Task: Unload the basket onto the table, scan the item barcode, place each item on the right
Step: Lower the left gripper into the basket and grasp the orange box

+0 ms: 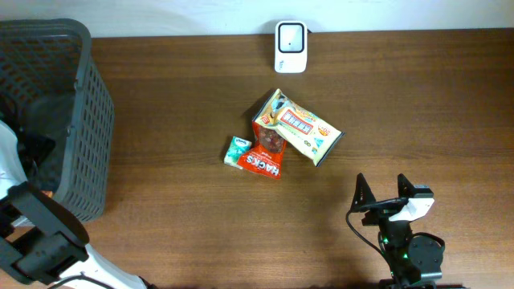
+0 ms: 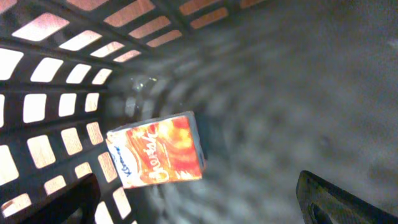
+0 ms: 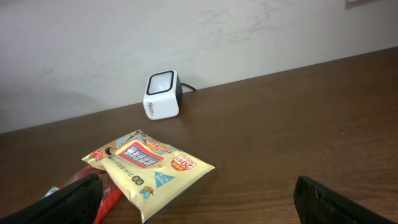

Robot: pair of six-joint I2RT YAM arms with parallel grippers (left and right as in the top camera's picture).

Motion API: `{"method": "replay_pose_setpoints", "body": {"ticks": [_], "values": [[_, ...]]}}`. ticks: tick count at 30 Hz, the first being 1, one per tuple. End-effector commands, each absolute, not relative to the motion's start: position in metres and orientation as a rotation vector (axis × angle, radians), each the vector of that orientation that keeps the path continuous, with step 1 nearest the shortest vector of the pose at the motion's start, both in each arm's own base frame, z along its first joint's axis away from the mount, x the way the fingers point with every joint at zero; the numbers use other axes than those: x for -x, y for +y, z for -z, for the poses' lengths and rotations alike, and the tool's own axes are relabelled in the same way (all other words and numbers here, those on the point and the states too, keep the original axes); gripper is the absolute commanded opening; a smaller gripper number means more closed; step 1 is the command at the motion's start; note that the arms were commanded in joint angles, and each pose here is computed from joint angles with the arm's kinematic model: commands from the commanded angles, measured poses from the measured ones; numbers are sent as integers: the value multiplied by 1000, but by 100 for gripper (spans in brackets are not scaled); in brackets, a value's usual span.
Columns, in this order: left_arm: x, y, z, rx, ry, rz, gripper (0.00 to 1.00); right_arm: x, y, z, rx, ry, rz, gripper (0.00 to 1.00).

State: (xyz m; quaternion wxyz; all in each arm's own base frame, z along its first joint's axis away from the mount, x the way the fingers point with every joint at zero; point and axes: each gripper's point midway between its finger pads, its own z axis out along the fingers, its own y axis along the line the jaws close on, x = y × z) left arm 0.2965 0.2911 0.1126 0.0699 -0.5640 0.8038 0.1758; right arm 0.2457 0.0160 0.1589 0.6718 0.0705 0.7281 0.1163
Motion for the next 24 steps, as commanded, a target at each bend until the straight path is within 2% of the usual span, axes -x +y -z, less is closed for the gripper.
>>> {"method": "replay_pose_setpoints", "body": {"ticks": [1, 10, 19, 24], "values": [[-284, 292, -103, 1758, 2385, -606, 99, -245, 19, -156, -150, 1648, -280, 98], [-277, 300, -94, 1717, 2388, -711, 99, -245, 19, -156, -150, 1648, -280, 99], [-284, 305, -105, 1577, 2471, -731, 99, -245, 19, -156, -150, 1648, -279, 99], [-277, 310, -118, 1556, 2467, -866, 99, -245, 19, -156, -150, 1648, -280, 98]]}}
